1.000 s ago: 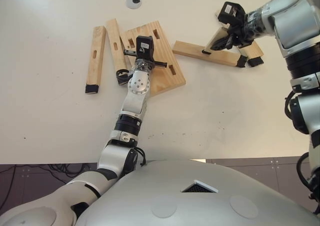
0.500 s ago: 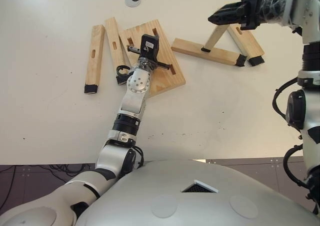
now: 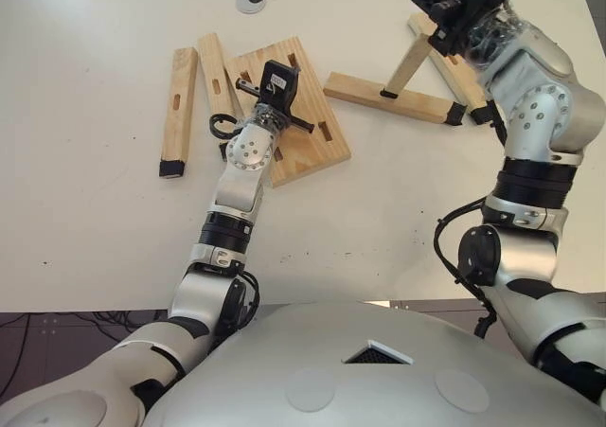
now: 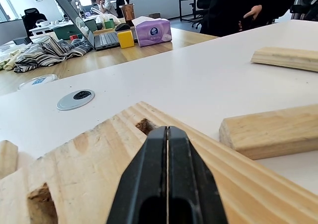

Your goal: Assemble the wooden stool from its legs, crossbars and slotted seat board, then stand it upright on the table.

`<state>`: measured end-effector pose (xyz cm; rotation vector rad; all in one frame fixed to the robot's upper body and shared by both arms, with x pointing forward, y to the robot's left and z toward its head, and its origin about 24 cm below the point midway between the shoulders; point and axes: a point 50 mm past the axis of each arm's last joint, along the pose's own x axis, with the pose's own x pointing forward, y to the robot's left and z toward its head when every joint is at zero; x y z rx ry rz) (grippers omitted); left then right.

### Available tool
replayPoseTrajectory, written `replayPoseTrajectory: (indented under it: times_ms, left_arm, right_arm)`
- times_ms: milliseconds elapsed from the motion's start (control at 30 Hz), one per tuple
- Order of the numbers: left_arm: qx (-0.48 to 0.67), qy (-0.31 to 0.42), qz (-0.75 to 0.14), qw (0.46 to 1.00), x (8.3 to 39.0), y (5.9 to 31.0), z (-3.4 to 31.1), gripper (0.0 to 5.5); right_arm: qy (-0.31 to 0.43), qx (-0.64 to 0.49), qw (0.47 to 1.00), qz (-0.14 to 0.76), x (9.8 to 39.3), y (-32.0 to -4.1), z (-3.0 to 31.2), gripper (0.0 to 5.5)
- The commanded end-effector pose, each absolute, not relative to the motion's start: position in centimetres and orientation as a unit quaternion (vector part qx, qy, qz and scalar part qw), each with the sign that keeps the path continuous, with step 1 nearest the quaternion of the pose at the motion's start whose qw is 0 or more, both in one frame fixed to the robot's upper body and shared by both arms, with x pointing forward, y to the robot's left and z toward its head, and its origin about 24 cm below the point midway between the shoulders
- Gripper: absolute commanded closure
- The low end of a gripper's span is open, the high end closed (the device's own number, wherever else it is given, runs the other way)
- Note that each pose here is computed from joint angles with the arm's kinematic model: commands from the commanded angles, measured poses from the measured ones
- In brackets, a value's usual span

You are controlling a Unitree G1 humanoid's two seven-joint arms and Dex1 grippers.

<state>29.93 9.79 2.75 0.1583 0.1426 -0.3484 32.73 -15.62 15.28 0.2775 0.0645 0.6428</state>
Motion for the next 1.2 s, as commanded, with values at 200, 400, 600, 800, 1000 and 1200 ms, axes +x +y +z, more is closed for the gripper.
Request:
replayPoseTrajectory:
  times_ms: [200, 400, 600, 800, 1000, 1200]
  left_arm:
    - [0.089, 0.070, -0.182, 0.977, 30.1, 9.7, 3.2, 5.50]
    - [0.087, 0.063, -0.196, 0.975, 30.5, 8.9, 3.8, 5.50]
    - [0.079, 0.066, -0.175, 0.979, 30.7, 9.7, 3.7, 5.50]
    - [0.074, 0.064, -0.176, 0.980, 30.6, 9.2, 3.7, 5.50]
    - [0.074, 0.066, -0.172, 0.980, 30.4, 9.3, 3.5, 5.50]
    - [0.070, 0.068, -0.163, 0.982, 30.1, 9.2, 3.2, 5.50]
  right_arm:
    - [-0.090, 0.150, 0.934, 0.313, 32.7, -13.9, 20.6, 5.46]
    - [0.094, 0.148, 0.951, 0.256, 34.7, -13.7, 7.3, 5.46]
    - [0.084, 0.138, 0.950, 0.267, 35.3, -12.8, 6.5, 5.46]
    - [-0.024, 0.161, 0.948, 0.273, 37.1, -14.2, 14.2, 5.46]
    - [0.065, -0.022, 0.929, 0.365, 35.3, -19.1, 15.9, 5.21]
    - [0.248, -0.129, 0.870, 0.406, 34.0, -24.1, 13.6, 4.13]
